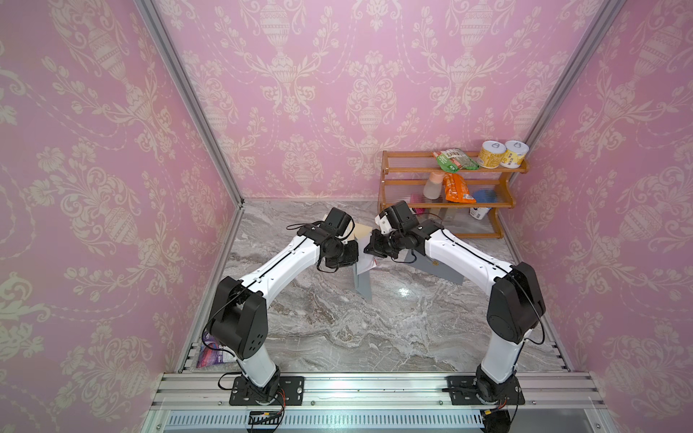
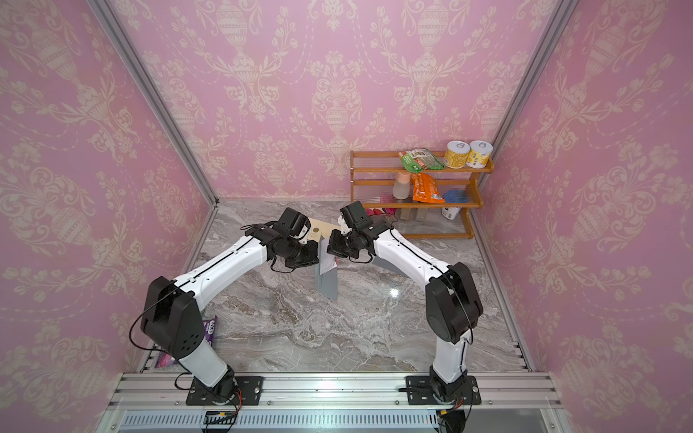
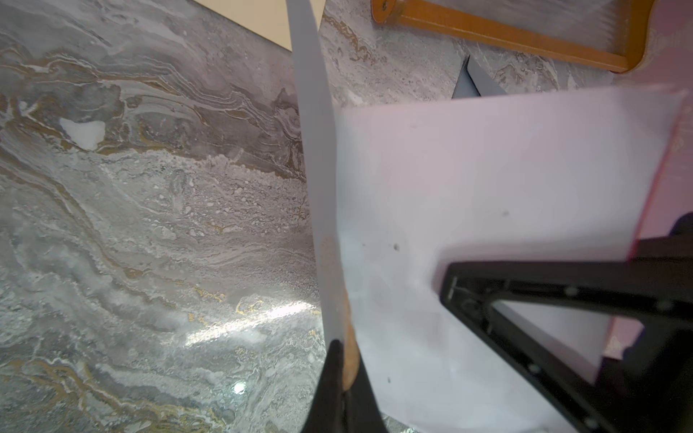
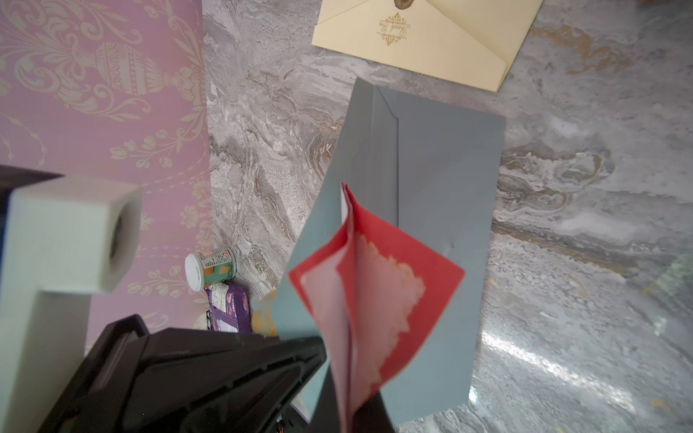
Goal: Fold the letter paper in half and place it into the envelope
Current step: Place the letter paper in the envelope.
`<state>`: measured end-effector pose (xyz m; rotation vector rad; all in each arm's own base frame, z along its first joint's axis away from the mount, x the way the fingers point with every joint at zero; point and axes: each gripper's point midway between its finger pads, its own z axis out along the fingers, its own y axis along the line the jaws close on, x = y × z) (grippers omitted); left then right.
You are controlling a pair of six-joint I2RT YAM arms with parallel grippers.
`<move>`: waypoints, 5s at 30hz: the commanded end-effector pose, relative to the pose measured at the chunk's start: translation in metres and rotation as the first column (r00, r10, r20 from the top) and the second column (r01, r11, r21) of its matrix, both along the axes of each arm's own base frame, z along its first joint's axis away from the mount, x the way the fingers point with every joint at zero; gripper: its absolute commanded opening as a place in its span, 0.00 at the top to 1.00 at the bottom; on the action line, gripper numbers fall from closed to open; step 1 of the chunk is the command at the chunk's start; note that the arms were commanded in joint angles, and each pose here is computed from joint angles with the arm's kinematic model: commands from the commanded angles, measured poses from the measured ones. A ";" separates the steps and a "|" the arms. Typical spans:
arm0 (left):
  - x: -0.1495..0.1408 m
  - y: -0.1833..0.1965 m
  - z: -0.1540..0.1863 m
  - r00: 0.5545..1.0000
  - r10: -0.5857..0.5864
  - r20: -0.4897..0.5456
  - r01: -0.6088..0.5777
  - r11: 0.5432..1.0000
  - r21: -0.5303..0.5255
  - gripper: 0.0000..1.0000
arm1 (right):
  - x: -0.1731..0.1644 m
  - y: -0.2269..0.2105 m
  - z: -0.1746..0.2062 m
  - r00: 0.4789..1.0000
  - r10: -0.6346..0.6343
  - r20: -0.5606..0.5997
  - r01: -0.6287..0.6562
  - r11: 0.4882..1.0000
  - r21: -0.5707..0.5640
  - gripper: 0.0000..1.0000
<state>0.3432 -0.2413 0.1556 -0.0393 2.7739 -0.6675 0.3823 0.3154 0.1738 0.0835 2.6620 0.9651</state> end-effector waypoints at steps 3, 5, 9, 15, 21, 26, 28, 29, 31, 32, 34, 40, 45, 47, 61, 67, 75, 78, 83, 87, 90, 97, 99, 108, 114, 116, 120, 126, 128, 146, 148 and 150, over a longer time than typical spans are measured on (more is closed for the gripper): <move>0.000 -0.013 0.004 1.000 -0.011 -0.010 0.010 0.998 -0.064 1.00 | 0.004 0.007 -0.004 1.000 -0.012 -0.010 0.011 0.999 -0.039 1.00; 0.000 -0.016 0.005 1.000 -0.014 -0.008 0.013 0.997 -0.080 1.00 | 0.001 0.010 -0.008 1.000 -0.014 -0.024 0.012 0.999 -0.050 1.00; 0.000 -0.020 0.007 1.000 -0.019 0.001 0.019 0.993 -0.113 1.00 | -0.002 0.011 -0.017 0.998 -0.017 -0.053 0.013 0.996 -0.085 1.00; 0.000 -0.025 0.002 1.000 -0.023 -0.009 0.021 0.989 -0.145 1.00 | -0.004 0.014 -0.026 0.996 -0.019 -0.086 0.010 0.995 -0.101 1.00; 0.001 -0.026 0.000 1.000 -0.019 -0.007 0.018 0.989 -0.150 1.00 | -0.010 0.016 -0.045 0.989 -0.007 -0.150 -0.010 0.993 -0.115 1.00; 0.002 -0.027 -0.002 1.000 -0.020 -0.010 0.018 0.989 -0.148 1.00 | -0.016 0.019 -0.054 0.983 0.006 -0.183 -0.028 0.993 -0.119 1.00; 0.002 -0.026 -0.002 1.000 -0.019 -0.007 0.018 0.989 -0.146 1.00 | -0.019 0.019 -0.059 0.979 0.009 -0.201 -0.034 0.992 -0.123 1.00; 0.002 -0.026 -0.002 1.000 -0.018 -0.008 0.017 0.989 -0.147 1.00 | -0.020 0.018 -0.062 0.977 0.010 -0.212 -0.036 0.992 -0.123 1.00; 0.002 -0.026 -0.003 1.000 -0.022 -0.009 0.020 0.989 -0.144 1.00 | -0.021 0.019 -0.062 0.976 0.016 -0.218 -0.043 0.992 -0.119 1.00; 0.001 -0.026 -0.004 1.000 -0.023 -0.010 0.021 0.990 -0.142 1.00 | -0.020 0.019 -0.059 0.977 0.018 -0.212 -0.044 0.992 -0.115 1.00; 0.000 -0.025 -0.005 1.000 -0.025 -0.012 0.023 0.990 -0.139 1.00 | -0.016 0.020 -0.050 0.981 0.024 -0.191 -0.044 0.994 -0.104 1.00; -0.008 -0.018 -0.015 0.999 -0.024 -0.031 0.020 0.992 -0.122 1.00 | -0.010 0.013 -0.028 0.987 0.035 -0.156 -0.049 0.995 -0.085 0.77; -0.013 -0.013 -0.021 0.999 -0.017 -0.041 0.012 0.993 -0.115 1.00 | -0.008 0.004 -0.018 0.990 0.026 -0.142 -0.037 0.996 -0.079 0.74; -0.015 -0.013 -0.023 0.999 -0.017 -0.045 0.012 0.993 -0.114 1.00 | -0.007 0.000 -0.018 0.990 0.021 -0.143 -0.032 0.996 -0.081 0.75; -0.012 -0.014 -0.005 1.000 -0.013 -0.012 0.012 0.991 -0.137 1.00 | -0.007 -0.006 -0.044 0.980 0.001 -0.201 -0.013 0.998 -0.055 0.71; -0.013 -0.014 -0.001 1.000 -0.016 -0.007 0.015 0.990 -0.142 1.00 | -0.004 0.003 -0.044 0.979 0.015 -0.202 -0.014 1.000 0.003 0.78; -0.011 -0.016 0.005 1.000 -0.020 0.008 0.021 0.988 -0.152 1.00 | -0.006 0.009 -0.046 0.974 0.029 -0.223 -0.019 0.999 0.044 0.87; -0.010 -0.016 0.007 1.000 -0.021 0.012 0.022 0.988 -0.155 1.00 | -0.008 0.010 -0.049 0.973 0.027 -0.229 -0.017 0.999 0.047 0.96; -0.009 -0.017 0.009 1.000 -0.022 0.019 0.025 0.987 -0.158 1.00 | -0.011 0.010 -0.053 0.969 0.030 -0.244 -0.020 0.999 0.044 1.00; -0.007 -0.018 0.013 0.999 -0.019 0.028 0.024 0.986 -0.163 1.00 | -0.017 0.012 -0.061 0.964 0.034 -0.262 -0.023 0.999 0.045 1.00; -0.006 -0.018 0.015 0.999 -0.018 0.032 0.023 0.986 -0.165 1.00 | -0.022 0.018 -0.068 0.961 0.043 -0.274 -0.030 0.998 0.050 1.00; -0.003 -0.019 0.016 0.999 -0.012 0.038 0.018 0.986 -0.165 1.00 | -0.033 0.031 -0.073 0.952 0.062 -0.298 -0.040 0.996 0.079 1.00; -0.002 -0.019 0.016 0.999 -0.010 0.040 0.017 0.986 -0.167 1.00 | -0.037 0.035 -0.074 0.949 0.071 -0.306 -0.046 0.995 0.087 1.00; -0.002 -0.016 0.014 0.999 -0.007 0.036 0.013 0.986 -0.166 1.00 | -0.044 0.030 -0.068 0.949 0.074 -0.305 -0.052 0.996 0.078 1.00; -0.015 -0.009 0.003 1.000 -0.020 0.016 0.022 0.988 -0.153 1.00 | -0.032 0.010 -0.037 0.966 0.063 -0.250 -0.047 0.996 0.072 0.71; -0.021 -0.004 0.000 0.999 -0.029 0.014 0.031 0.989 -0.145 1.00 | -0.037 0.006 -0.033 0.964 0.080 -0.252 -0.067 0.996 0.061 0.63; -0.029 0.004 -0.005 0.999 -0.036 0.004 0.036 0.988 -0.151 1.00 | -0.046 0.004 -0.037 0.956 0.096 -0.276 -0.083 0.995 0.058 0.56; -0.031 0.007 -0.005 0.999 -0.037 0.008 0.038 0.986 -0.165 1.00 | -0.049 0.010 -0.045 0.949 0.107 -0.296 -0.092 0.994 0.063 0.56; -0.031 0.007 -0.004 0.999 -0.037 0.007 0.037 0.985 -0.167 1.00 | -0.050 0.015 -0.045 0.947 0.118 -0.298 -0.103 0.992 0.066 0.56; -0.018 0.002 0.008 0.999 -0.014 0.032 0.020 0.982 -0.190 1.00 | -0.056 0.031 -0.064 0.930 0.160 -0.332 -0.145 0.987 0.069 0.68; -0.019 0.002 0.008 0.999 -0.012 0.030 0.018 0.982 -0.189 1.00 | -0.057 0.031 -0.061 0.931 0.165 -0.326 -0.150 0.986 0.071 0.68; -0.019 0.002 0.008 0.999 -0.012 0.032 0.018 0.982 -0.188 1.00 | -0.060 0.032 -0.060 0.928 0.175 -0.328 -0.159 0.984 0.076 0.68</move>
